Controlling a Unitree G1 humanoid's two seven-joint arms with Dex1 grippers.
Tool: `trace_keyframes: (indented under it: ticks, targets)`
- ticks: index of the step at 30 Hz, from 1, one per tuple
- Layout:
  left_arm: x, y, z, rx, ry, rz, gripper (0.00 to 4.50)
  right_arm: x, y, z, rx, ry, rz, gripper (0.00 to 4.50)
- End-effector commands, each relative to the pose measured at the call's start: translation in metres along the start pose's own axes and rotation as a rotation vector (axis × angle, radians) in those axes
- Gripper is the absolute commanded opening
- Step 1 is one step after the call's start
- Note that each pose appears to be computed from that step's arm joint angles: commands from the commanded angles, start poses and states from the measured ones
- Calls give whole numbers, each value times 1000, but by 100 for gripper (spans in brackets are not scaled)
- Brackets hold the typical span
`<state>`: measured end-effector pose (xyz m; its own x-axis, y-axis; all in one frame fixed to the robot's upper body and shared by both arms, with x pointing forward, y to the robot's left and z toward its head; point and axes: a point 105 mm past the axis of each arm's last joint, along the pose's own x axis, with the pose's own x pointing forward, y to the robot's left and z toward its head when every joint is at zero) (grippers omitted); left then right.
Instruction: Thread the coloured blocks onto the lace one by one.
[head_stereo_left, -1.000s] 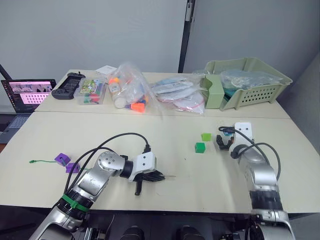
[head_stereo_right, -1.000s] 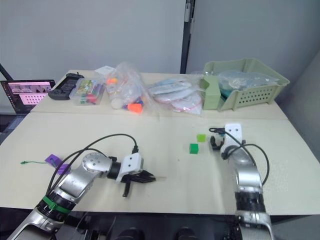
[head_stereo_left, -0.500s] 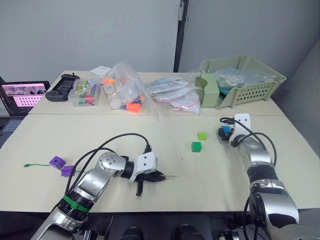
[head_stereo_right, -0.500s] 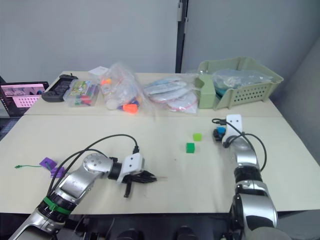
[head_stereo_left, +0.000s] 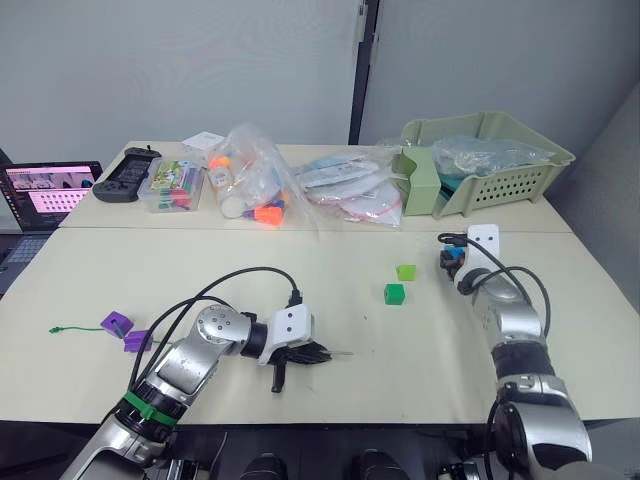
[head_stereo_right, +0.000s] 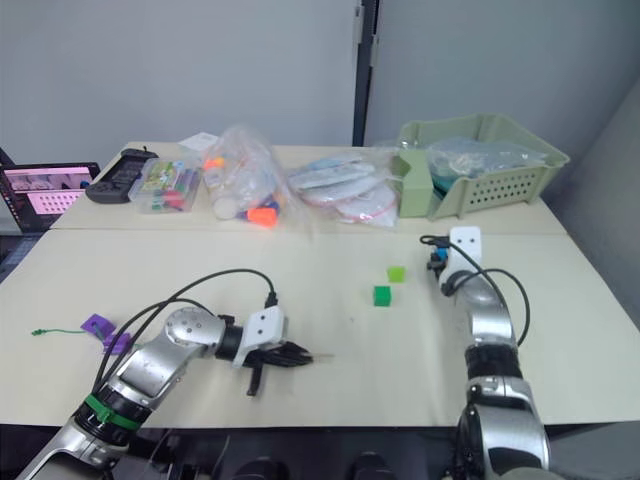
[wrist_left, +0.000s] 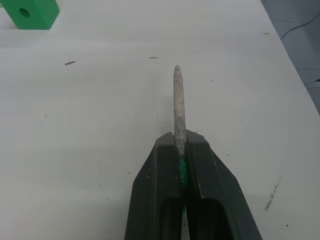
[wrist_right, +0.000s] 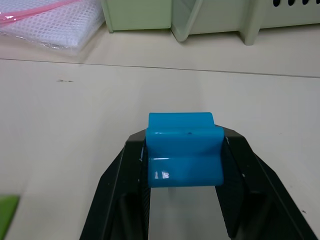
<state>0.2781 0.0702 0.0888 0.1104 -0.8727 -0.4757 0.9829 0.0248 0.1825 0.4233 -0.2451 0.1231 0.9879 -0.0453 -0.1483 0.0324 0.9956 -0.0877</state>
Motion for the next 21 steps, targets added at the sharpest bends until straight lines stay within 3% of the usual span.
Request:
trace_keyframes:
  ticks: [1, 5, 12, 17, 21]
  targets:
    - [-3, 1, 10, 29, -28, 9, 0, -16, -2, 29, 15, -95, -24, 119]
    - [-4, 1, 9, 31, -27, 8, 0, -51, 5, 48, 14, -149, -52, 119]
    - [-5, 1, 8, 28, -25, 2, 0, -120, 55, 56, 2, -165, 7, 119]
    - [-7, 2, 6, 22, -19, 2, 0, -165, 107, 39, 33, -60, 169, 119]
    - [-8, 2, 5, 22, -15, -1, 0, -174, 132, 11, 59, 71, 241, 119]
